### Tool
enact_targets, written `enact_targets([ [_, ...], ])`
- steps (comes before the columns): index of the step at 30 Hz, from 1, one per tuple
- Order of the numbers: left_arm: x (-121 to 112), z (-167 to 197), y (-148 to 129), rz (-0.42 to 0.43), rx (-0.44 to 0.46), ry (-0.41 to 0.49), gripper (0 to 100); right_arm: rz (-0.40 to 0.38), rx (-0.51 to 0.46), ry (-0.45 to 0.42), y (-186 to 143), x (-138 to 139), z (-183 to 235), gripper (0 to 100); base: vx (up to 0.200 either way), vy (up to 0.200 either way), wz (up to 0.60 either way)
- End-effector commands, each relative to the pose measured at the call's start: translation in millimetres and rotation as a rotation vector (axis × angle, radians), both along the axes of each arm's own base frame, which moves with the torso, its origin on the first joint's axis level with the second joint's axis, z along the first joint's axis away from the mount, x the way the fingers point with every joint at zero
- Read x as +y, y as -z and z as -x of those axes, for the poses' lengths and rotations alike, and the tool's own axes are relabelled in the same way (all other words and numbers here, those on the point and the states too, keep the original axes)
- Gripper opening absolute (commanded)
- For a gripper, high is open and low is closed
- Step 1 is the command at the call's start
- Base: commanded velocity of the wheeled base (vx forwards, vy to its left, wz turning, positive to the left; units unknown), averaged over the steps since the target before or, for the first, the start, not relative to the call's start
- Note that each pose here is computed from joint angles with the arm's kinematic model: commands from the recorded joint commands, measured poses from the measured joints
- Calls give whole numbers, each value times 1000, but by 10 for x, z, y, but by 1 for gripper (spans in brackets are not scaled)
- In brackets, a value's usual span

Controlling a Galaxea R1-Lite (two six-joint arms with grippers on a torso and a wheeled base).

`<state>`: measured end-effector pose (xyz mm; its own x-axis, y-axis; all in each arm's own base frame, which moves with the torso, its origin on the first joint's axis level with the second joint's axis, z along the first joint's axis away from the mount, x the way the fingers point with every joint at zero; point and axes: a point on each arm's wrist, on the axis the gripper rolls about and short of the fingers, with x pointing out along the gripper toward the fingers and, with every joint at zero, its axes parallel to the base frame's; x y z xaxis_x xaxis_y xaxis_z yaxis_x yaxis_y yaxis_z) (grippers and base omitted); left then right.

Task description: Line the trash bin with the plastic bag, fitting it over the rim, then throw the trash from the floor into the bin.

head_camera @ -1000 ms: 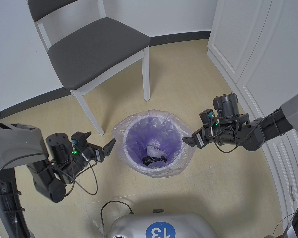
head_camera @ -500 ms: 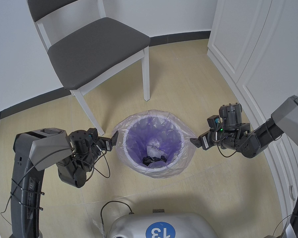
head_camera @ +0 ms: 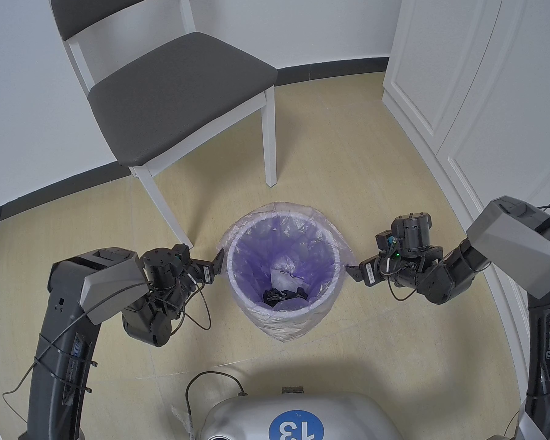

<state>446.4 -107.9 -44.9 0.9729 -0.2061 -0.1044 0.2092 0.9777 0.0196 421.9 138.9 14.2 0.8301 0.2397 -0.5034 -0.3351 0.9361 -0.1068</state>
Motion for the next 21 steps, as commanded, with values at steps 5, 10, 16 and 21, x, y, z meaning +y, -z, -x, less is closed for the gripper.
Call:
enact_targets([
  [5,-87,-120,287,-17,66,18,100,-27,62,-33,453,86,-301,100,0,0,0],
  [10,-98,-133,358,-32,101,24,100,-9,103,-40,467,138,-387,100,0,0,0],
  [16,-68,-109,370,-42,111,11,100,-4,122,-45,535,140,-412,100,0,0,0],
  [21,45,45,279,-49,133,-13,100,1,132,-32,299,7,-261,100,0,0,0],
])
